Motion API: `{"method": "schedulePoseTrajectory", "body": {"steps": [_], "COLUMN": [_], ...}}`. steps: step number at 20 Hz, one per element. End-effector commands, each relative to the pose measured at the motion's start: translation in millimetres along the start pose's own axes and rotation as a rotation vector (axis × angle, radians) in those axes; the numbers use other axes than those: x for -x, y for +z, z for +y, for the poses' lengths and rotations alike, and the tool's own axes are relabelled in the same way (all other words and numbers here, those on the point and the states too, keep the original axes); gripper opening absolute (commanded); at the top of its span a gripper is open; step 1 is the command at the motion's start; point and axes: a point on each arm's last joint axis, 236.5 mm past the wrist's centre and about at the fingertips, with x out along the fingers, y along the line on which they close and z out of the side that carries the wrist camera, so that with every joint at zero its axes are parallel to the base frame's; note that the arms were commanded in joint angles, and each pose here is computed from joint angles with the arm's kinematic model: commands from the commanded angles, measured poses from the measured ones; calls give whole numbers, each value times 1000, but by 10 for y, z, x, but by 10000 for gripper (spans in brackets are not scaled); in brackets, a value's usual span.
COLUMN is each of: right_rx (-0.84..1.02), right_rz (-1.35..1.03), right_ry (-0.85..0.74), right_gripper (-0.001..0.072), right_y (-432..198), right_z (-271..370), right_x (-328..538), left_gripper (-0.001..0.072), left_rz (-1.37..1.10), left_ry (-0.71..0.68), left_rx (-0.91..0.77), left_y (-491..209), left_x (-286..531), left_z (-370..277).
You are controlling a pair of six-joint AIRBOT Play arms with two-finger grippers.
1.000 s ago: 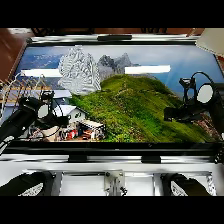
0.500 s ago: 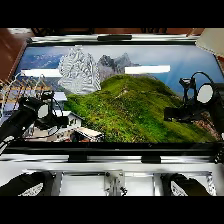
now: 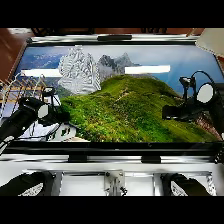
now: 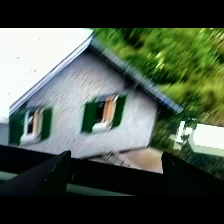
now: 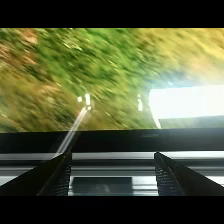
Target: Fold the shirts.
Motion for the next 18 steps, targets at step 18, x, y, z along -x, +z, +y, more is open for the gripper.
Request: {"method": "schedulePoseTrajectory", "body": {"steps": [18], "right_rx": [5], "right_rz": [-185], "right_ry": [207], "right_gripper": [619], "right_y": [431], "right_z": [488], "right_x": [87], "left_gripper": [720], "left_rz": [-154], "left_ry": [-161], "left_rx": [-14], "left_y": [1960], "left_x": [-562], "left_z": [-744]}}
